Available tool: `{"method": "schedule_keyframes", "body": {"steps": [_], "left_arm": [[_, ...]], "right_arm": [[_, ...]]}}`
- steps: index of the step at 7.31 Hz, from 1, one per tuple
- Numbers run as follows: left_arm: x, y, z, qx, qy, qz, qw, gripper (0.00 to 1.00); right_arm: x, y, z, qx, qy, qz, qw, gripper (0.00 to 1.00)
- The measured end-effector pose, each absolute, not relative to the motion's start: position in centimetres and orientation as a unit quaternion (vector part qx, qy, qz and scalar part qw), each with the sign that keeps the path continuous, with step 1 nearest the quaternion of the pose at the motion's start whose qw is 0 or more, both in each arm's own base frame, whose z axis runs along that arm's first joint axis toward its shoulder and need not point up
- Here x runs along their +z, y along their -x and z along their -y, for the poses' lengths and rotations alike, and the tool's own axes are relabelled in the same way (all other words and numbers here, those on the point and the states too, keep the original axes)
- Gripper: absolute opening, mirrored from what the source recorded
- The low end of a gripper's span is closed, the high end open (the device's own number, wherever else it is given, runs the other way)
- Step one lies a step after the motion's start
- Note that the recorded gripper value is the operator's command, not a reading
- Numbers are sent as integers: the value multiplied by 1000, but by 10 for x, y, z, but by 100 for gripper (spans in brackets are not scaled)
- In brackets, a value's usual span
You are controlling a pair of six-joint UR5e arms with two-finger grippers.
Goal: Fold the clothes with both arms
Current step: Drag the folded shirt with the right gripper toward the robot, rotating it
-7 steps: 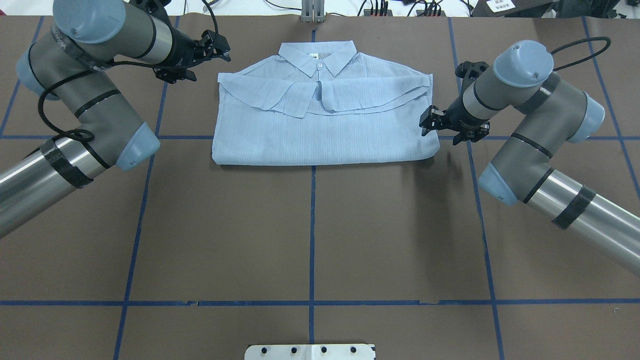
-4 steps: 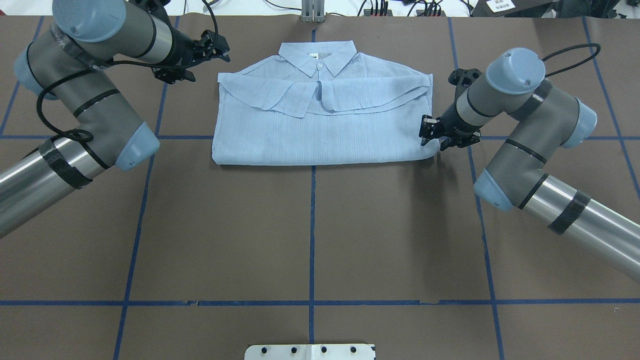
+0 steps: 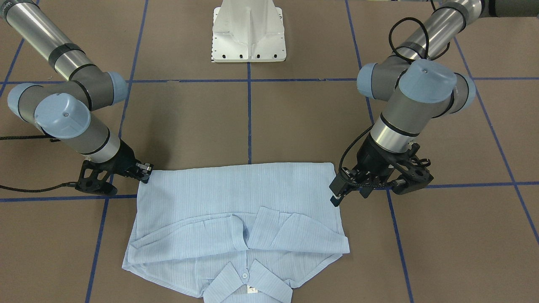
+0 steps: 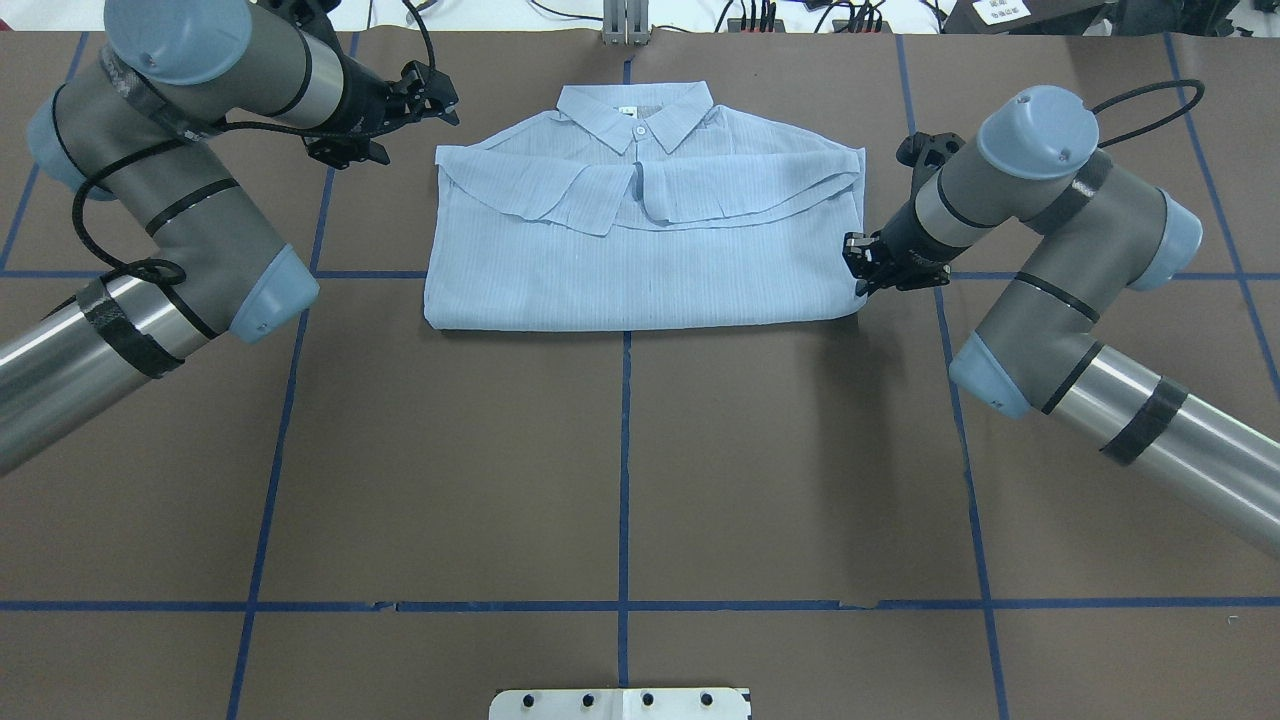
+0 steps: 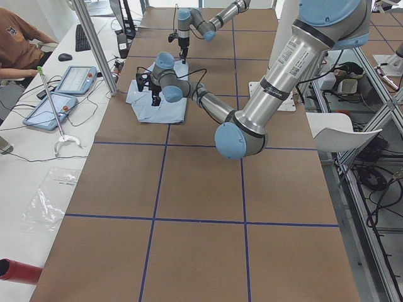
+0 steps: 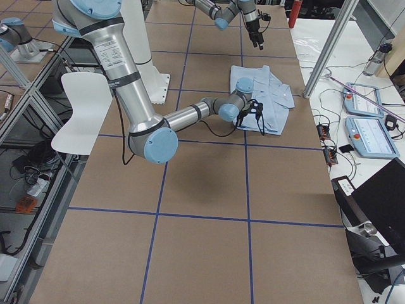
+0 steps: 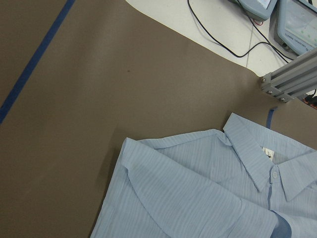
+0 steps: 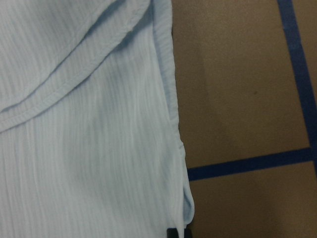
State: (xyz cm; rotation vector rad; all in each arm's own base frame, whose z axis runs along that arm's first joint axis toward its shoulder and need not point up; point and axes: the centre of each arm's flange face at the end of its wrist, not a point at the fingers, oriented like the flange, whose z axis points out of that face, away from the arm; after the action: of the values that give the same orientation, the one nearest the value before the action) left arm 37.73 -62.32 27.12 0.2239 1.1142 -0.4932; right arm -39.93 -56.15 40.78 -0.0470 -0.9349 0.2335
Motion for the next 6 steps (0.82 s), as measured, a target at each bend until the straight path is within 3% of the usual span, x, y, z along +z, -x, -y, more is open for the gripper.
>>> {"method": "schedule_keyframes", "body": {"steps": [2,6], "left_arm": [[269,-377,621,-231,-106,-525,813,100],[268,-366,607,-230,-109,-528,811,100]], "right_arm": [[409,369,539,111,23,461,880,0],[415,309,395,55,41,481,874,0]]}}
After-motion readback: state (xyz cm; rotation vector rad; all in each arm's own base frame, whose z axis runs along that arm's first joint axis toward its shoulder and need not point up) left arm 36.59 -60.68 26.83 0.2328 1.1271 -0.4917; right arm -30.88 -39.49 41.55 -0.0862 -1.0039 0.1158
